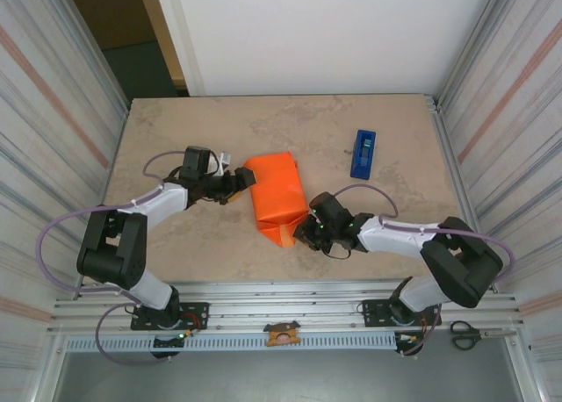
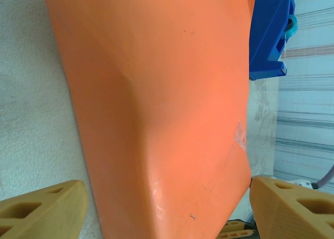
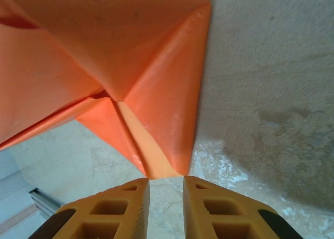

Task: Wrap the gift box in paper
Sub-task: Fifth fold the wrapping paper around the gift box.

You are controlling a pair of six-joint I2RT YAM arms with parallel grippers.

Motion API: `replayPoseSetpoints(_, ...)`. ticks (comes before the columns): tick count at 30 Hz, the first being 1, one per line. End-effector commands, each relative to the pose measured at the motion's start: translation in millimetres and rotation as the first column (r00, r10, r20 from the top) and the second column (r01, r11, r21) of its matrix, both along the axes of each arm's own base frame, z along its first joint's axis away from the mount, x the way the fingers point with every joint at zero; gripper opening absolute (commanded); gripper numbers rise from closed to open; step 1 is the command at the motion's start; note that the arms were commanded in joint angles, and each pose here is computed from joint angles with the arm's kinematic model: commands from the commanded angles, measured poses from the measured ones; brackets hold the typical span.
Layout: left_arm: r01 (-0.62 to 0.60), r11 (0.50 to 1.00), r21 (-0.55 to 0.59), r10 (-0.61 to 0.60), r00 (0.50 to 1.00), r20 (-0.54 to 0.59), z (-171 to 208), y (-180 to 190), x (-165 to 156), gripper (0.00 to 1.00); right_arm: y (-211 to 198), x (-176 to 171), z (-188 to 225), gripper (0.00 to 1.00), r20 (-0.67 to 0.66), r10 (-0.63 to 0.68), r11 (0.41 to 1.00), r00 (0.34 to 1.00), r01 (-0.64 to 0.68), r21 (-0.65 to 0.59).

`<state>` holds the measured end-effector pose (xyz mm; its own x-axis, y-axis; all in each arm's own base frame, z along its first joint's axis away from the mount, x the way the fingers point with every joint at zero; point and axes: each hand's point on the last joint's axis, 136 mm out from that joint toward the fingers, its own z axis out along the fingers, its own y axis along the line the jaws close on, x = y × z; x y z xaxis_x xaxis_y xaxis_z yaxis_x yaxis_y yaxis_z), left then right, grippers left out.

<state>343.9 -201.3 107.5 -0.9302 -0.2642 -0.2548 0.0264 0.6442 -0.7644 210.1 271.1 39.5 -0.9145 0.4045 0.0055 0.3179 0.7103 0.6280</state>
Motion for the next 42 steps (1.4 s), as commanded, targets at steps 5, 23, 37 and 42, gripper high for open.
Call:
replayPoseSetpoints(5, 0.041, 0.999, -0.003, -0.041, 0.999, 0.012, 6, -4, -7, 0.81, 0, 10, -8, 0.24, -0.004, -0.076, 0.997, 0.997, 0.076, -0.011)
replayPoseSetpoints(23, 0.029, 1.000, -0.012, -0.029, 1.000, 0.008, 6, -1, -11, 0.81, 17, 22, -11, 0.23, 0.006, -0.060, 0.997, 0.998, 0.060, 0.039)
replayPoseSetpoints(37, 0.052, 0.999, 0.017, -0.053, 0.995, 0.080, 19, 4, -15, 0.81, 17, 24, -4, 0.21, 0.033, -0.071, 0.996, 0.997, 0.069, 0.064)
replayPoseSetpoints(42, 0.057, 0.995, 0.082, -0.068, 0.988, 0.140, 26, 12, -18, 0.80, 15, 23, 2, 0.20, 0.037, -0.070, 0.995, 0.997, 0.068, 0.067)
